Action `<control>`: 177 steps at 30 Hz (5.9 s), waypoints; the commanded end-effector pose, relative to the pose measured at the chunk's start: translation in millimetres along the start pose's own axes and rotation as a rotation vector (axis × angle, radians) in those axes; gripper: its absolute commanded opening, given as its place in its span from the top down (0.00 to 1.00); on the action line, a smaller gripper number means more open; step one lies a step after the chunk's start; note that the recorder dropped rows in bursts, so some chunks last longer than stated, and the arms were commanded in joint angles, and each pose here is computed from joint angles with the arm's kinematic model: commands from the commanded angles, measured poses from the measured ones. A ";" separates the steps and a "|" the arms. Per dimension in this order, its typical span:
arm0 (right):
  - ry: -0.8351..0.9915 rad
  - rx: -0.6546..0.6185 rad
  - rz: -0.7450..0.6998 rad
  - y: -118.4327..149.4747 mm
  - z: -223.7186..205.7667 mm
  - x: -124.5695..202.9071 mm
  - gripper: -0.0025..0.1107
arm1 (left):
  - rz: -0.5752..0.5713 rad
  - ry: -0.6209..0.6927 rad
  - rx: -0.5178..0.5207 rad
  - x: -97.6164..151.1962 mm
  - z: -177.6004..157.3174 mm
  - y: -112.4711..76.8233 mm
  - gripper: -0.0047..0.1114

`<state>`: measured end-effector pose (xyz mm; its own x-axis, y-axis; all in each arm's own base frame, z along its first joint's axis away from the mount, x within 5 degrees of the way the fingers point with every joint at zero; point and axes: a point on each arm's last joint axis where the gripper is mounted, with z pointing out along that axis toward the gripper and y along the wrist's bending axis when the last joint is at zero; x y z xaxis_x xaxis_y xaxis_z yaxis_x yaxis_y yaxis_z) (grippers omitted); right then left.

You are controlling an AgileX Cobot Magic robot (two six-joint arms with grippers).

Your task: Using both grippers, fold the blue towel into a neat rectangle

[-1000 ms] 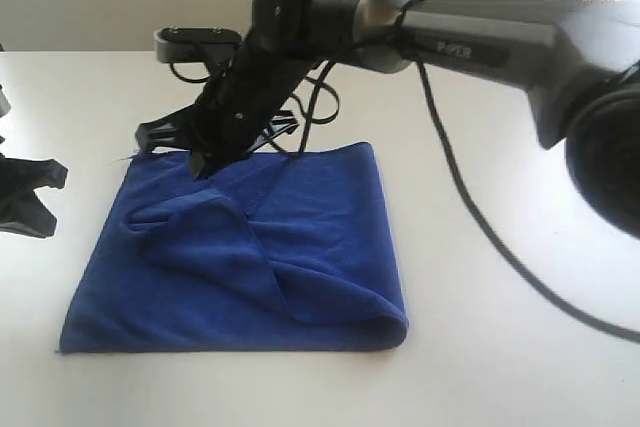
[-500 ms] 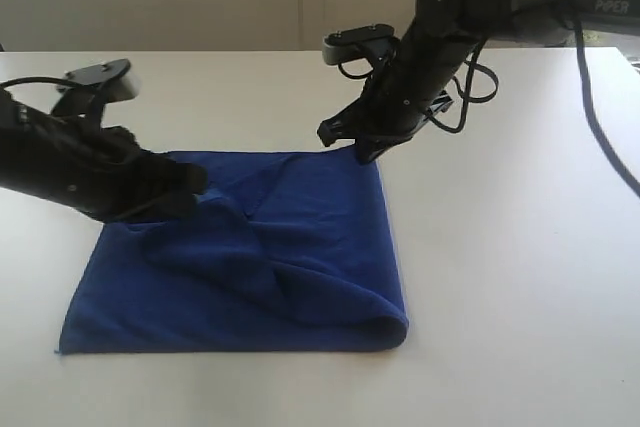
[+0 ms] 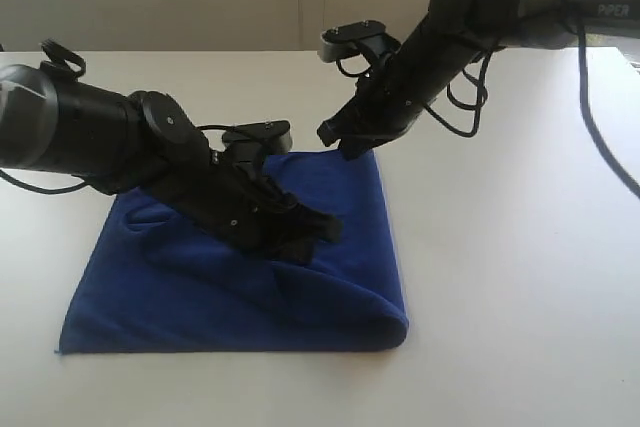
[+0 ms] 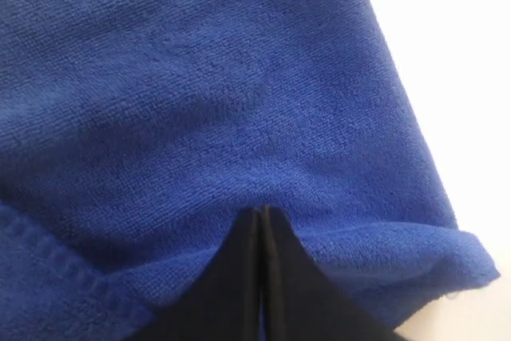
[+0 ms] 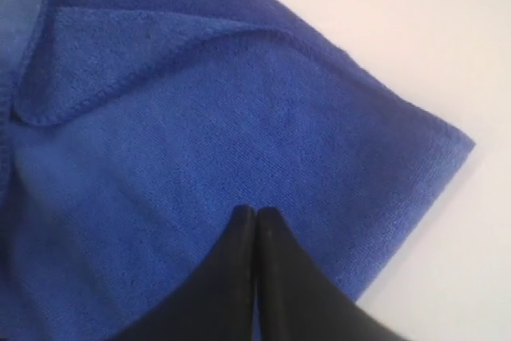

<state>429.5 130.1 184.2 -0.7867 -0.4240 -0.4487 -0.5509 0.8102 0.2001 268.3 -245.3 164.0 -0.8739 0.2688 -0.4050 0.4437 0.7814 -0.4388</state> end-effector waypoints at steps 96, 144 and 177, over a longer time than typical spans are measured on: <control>0.314 0.078 0.033 2.0 53.7 55.6 0.98 | -0.045 0.035 -0.434 -15.9 -24.2 116.5 0.96; 0.134 -0.018 -0.028 29.1 18.8 65.5 0.98 | 0.230 0.290 -0.186 14.9 -11.3 3.8 0.96; 0.017 0.094 0.166 66.4 -14.8 123.4 0.98 | 0.203 0.239 -0.315 10.6 1.9 70.8 0.96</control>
<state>294.2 121.7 148.5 -0.8824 -0.2927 -0.3683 -0.3806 0.9043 0.1933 293.5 -195.6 145.2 -0.8150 0.4845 -0.3180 0.5405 0.8333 -0.1157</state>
